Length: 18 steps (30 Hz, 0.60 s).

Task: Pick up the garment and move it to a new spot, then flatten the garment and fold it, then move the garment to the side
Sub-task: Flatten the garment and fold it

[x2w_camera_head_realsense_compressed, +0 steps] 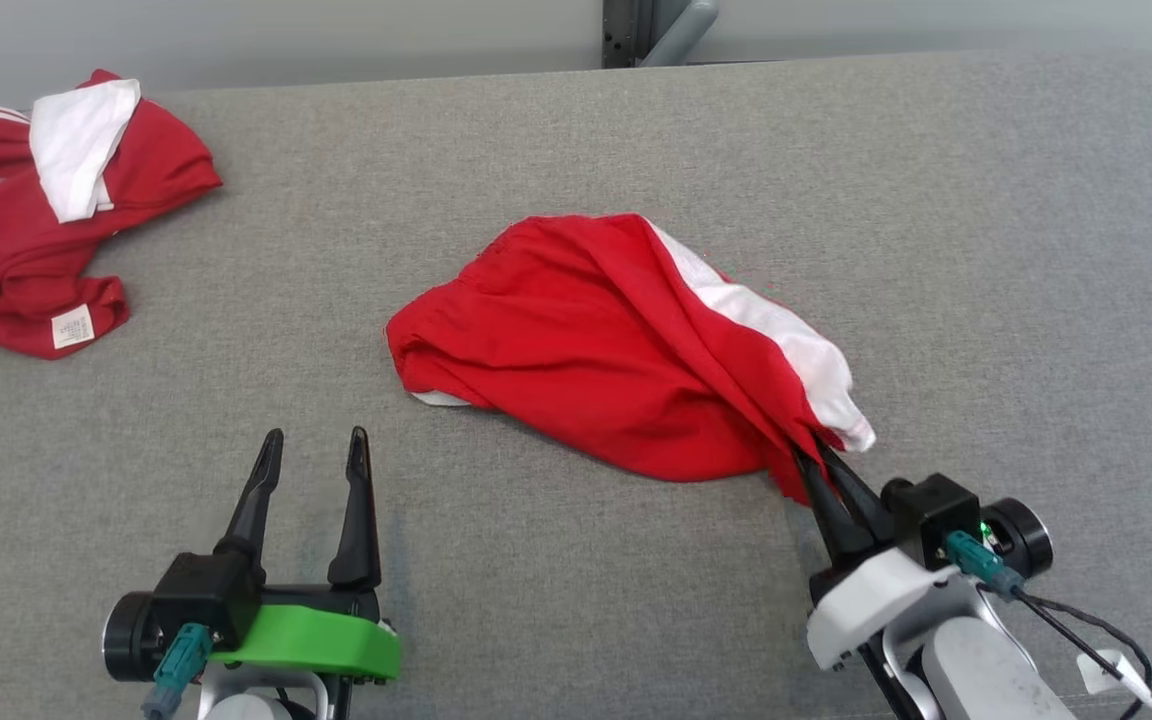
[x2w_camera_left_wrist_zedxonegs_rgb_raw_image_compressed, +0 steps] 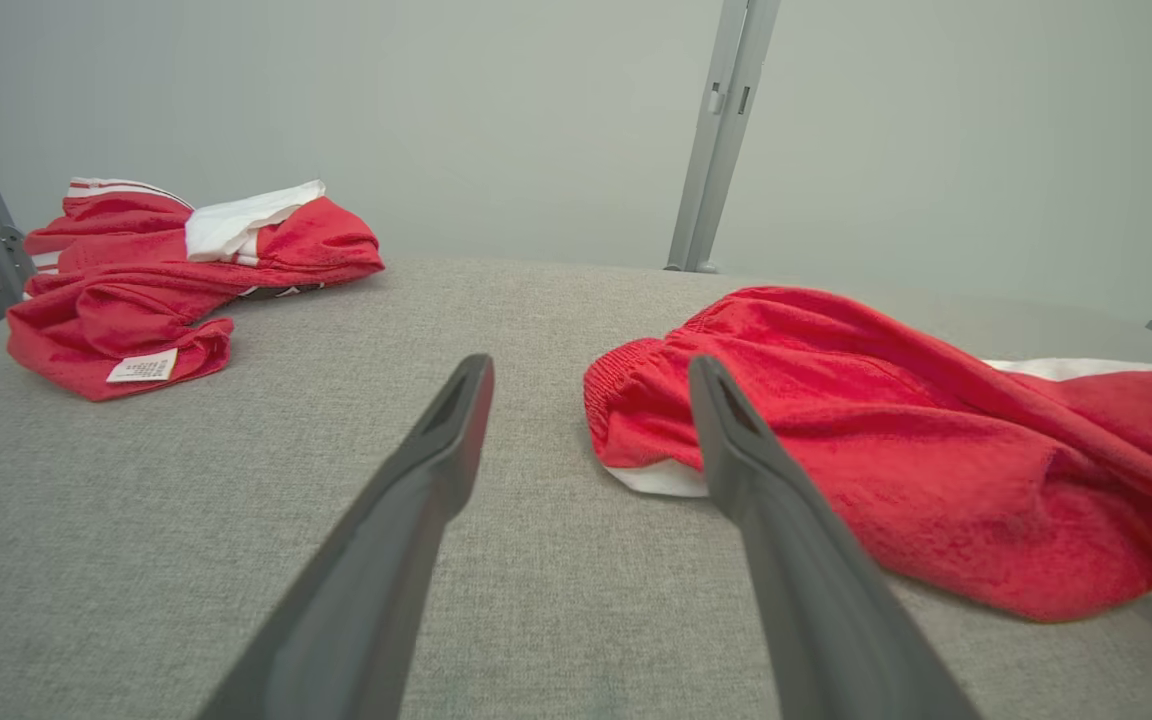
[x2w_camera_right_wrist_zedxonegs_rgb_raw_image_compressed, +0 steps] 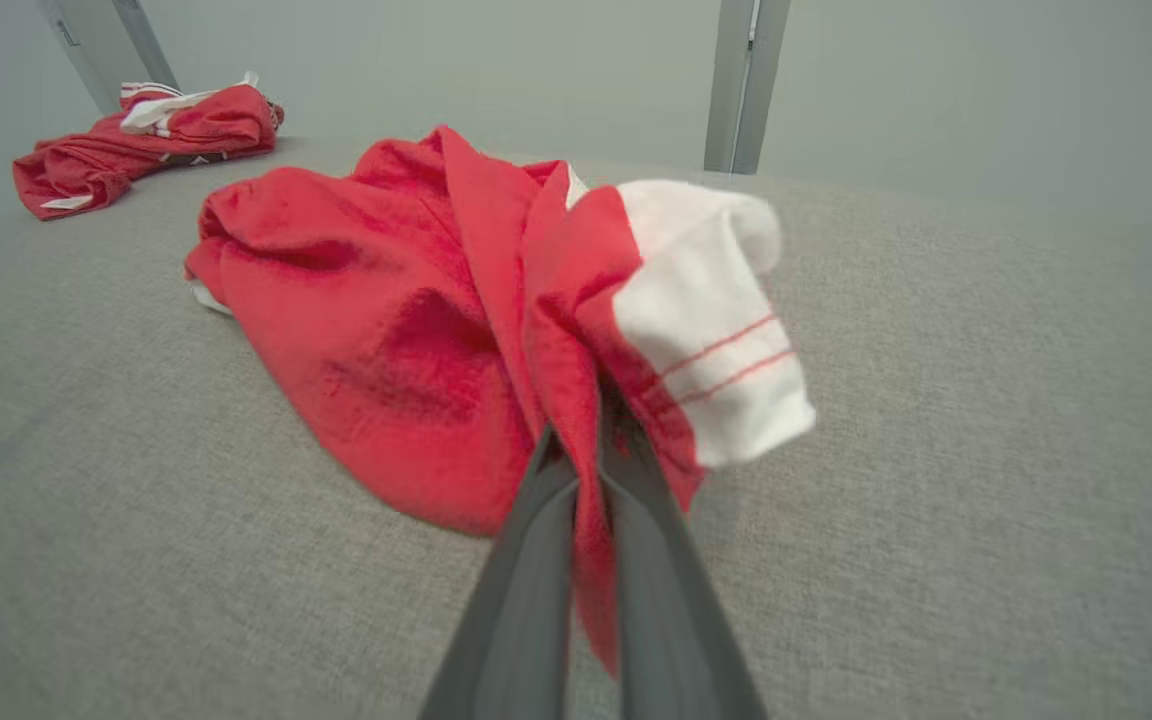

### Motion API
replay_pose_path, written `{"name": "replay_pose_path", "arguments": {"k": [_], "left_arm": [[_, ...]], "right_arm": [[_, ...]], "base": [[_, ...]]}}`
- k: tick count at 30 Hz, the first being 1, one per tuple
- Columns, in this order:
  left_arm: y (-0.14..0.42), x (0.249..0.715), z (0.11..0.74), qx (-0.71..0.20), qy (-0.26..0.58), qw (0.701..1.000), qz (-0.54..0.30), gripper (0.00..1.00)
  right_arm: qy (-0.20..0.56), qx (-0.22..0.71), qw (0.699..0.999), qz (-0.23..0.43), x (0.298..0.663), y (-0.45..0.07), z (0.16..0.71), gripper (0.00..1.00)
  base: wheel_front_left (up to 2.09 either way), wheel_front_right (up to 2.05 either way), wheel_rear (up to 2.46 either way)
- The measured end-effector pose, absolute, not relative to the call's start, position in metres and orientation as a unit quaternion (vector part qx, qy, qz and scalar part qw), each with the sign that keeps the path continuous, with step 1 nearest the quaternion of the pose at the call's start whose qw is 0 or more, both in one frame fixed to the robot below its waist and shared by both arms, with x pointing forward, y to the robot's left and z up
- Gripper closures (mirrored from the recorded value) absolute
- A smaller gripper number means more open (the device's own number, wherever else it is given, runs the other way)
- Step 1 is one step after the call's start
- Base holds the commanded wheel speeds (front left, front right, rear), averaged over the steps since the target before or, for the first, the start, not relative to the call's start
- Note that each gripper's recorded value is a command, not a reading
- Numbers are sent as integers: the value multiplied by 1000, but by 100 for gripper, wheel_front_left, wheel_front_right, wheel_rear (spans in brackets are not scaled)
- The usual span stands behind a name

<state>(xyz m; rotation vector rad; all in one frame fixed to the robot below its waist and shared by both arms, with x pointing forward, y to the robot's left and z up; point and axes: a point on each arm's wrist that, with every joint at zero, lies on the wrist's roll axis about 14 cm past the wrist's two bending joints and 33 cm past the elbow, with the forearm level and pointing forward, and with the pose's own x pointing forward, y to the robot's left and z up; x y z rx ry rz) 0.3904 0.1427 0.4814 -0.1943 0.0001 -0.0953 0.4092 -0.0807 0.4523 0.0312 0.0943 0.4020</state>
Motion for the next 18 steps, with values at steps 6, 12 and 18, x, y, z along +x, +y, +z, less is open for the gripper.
{"name": "replay_pose_path", "arguments": {"k": [6, 12, 18], "left_arm": [[135, 393, 485, -98, -5, 993, -60, 0], [127, 395, 485, -98, -5, 992, -74, 0], [113, 400, 490, -96, -11, 990, -99, 0]], "right_arm": [[100, -3, 982, 161, 380, -111, 420, 100], [134, -16, 982, 129, 368, -136, 400, 100], [147, -7, 982, 120, 368, -136, 393, 10]], "base": [[0, 0, 0], [0, 0, 0], [0, 0, 0]]}}
